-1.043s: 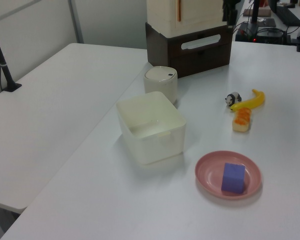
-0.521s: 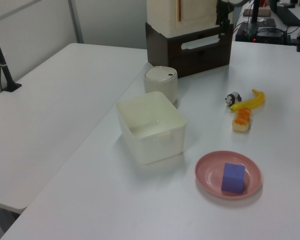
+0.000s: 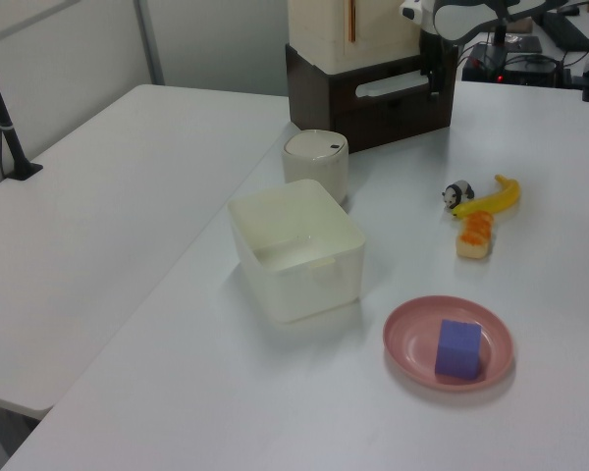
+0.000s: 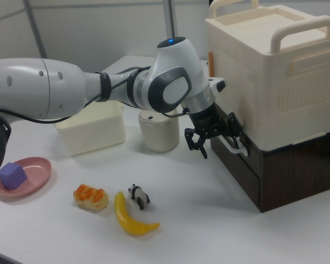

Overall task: Slide open the drawer
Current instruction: 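Move the gripper toward the white handle of the upper brown drawer, then lower the open gripper and hook it behind the white drawer handle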

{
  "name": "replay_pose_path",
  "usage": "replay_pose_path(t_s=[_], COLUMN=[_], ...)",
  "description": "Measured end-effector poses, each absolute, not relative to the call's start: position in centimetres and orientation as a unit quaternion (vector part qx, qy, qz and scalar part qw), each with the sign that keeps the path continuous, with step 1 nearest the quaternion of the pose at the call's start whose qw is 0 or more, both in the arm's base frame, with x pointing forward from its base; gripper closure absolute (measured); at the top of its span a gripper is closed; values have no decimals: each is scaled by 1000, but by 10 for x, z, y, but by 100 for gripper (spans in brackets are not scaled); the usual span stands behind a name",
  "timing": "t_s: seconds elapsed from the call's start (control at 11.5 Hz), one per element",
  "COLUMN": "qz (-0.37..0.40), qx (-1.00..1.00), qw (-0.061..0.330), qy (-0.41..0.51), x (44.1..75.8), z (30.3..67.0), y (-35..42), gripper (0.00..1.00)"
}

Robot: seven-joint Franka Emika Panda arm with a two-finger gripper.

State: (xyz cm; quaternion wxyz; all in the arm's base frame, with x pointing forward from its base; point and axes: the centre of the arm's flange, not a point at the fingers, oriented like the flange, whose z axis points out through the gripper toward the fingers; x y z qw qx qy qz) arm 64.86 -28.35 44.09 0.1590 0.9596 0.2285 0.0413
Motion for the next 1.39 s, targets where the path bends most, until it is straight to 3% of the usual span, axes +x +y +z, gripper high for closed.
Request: replay_pose_path(t_s=[0.43, 0.7, 0.96, 1.39], qz=[44, 24, 20, 43], qx=[962, 967, 968, 967], qw=[170, 152, 144, 153], qy=[210, 204, 206, 201], x=[651, 655, 655, 655], z=[436, 397, 387, 419], y=[-277, -252, -240, -237], gripper=[0, 0, 0, 0])
